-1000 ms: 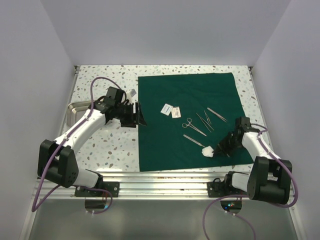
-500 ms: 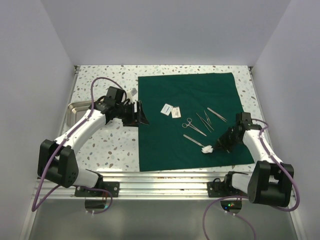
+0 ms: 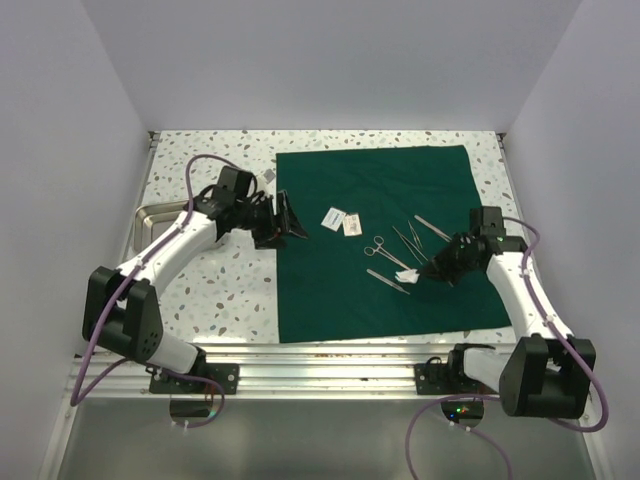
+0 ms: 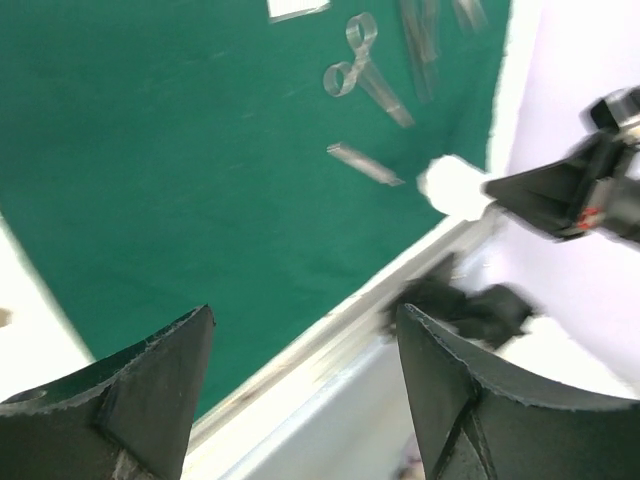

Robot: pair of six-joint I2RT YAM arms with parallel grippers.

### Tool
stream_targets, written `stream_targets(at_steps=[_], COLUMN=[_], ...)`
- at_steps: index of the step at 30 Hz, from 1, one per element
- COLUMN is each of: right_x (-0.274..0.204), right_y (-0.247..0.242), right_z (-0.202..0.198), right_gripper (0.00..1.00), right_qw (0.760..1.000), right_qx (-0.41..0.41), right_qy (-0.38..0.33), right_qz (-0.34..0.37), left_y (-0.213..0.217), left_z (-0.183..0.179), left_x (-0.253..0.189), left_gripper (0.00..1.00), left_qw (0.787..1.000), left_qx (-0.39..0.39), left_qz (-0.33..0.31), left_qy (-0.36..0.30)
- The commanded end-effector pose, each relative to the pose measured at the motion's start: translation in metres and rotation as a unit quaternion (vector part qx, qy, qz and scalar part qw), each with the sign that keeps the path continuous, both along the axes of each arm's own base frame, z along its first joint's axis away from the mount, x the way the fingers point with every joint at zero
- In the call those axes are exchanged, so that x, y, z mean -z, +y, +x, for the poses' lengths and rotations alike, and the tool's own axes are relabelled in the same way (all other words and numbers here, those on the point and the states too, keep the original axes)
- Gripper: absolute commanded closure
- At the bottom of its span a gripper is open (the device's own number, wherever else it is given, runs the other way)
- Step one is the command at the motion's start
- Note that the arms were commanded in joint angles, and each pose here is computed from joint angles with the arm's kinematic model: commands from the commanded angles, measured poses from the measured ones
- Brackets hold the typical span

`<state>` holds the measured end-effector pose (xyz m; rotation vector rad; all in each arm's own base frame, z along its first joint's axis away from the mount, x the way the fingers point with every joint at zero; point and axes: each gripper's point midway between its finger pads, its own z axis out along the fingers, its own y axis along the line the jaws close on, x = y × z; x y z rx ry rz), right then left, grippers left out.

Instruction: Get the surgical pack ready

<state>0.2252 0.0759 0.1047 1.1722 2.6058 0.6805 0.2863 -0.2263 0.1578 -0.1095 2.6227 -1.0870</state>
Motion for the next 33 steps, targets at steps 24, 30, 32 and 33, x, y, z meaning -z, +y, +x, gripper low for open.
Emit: stream_targets(at_steps=[24, 30, 32, 33], right_x=[-0.118, -0.117, -0.118, -0.119], right_y=[0.133, 0.141, 0.143, 0.143], right_z=[0.112, 0.112, 0.111, 0.111], right_gripper=[1.00, 1.00, 1.00, 1.00], right_qw=[0.975, 0.974, 0.973, 0.973], right_qx=[-0.089, -0.093, -0.095, -0.095], right_qy=[-0.173, -0.175, -0.176, -0.178], right_qz=[0.103, 0.110, 0.112, 0.113], left_y=[-0.123, -0.131, -0.131, -0.131], left_z=[0.022, 0.021, 0.020, 0.020], left_x=[-0.061, -0.050, -0.048, -0.046], left_gripper=[0.18, 0.21, 0.21, 0.22], left_qw=[0.930, 0.923, 0.921, 0.919], left_qx=[-0.164, -0.177, -0.179, -0.184], left_qz=[-0.248, -0.233, -0.230, -0.230], left_qy=[0.215, 0.250, 0.257, 0.262])
